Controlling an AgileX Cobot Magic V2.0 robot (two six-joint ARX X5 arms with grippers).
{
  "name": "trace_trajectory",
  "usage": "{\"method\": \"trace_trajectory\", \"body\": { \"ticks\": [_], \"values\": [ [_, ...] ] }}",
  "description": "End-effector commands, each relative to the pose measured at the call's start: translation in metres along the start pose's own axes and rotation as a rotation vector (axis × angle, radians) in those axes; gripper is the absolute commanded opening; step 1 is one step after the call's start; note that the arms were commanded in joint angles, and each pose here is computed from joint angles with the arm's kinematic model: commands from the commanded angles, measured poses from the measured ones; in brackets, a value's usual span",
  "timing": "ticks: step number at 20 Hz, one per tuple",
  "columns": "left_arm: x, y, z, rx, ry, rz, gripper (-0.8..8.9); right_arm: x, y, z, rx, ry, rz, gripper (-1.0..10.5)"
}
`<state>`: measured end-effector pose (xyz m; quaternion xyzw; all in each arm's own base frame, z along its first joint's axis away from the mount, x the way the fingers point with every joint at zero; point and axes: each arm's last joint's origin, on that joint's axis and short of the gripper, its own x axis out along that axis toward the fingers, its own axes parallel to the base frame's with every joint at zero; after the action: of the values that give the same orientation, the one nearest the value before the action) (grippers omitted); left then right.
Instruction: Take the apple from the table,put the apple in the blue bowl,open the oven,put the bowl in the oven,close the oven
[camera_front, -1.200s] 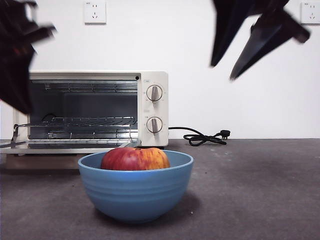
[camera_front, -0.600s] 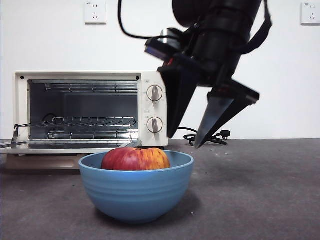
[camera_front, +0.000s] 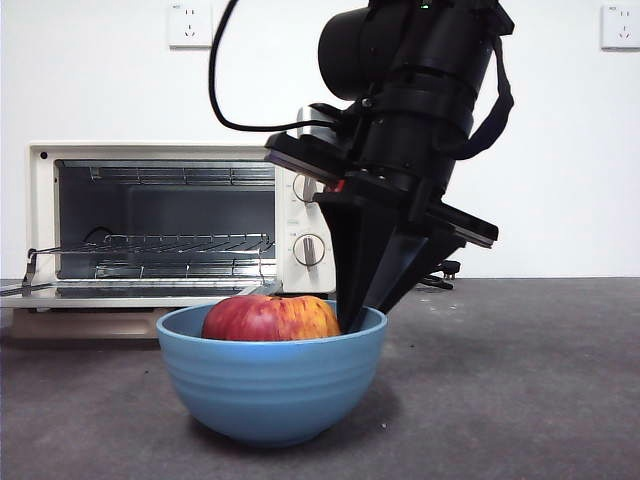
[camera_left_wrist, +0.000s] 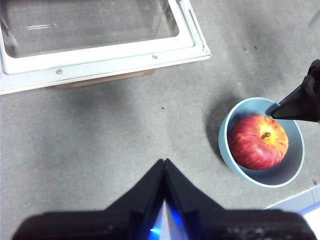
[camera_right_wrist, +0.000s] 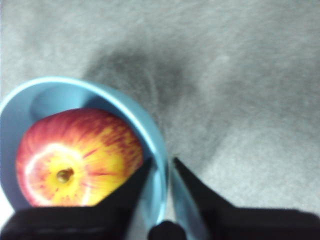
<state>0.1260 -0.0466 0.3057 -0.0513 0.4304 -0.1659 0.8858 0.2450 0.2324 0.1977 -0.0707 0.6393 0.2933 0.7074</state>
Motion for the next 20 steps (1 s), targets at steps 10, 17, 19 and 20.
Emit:
{"method": "trace_trajectory", "body": {
  "ticks": [10,17,19,20],
  "values": [
    [0.000,0.001,-0.004,0.000,0.025,0.010,-0.05,-0.019,0.026,0.011,0.019,-0.059,-0.042,-0.1],
    [-0.005,0.002,-0.013,-0.013,0.077,0.021,-0.05,-0.058,0.055,0.072,-0.021,-0.261,-0.029,-0.1],
    [-0.009,0.002,-0.017,-0.013,0.072,0.020,-0.05,-0.060,0.064,0.098,-0.029,-0.279,-0.024,-0.1],
    [-0.012,0.002,-0.019,-0.014,0.067,0.019,-0.05,-0.060,0.068,0.111,-0.030,-0.288,-0.021,-0.1]
  ]
}}
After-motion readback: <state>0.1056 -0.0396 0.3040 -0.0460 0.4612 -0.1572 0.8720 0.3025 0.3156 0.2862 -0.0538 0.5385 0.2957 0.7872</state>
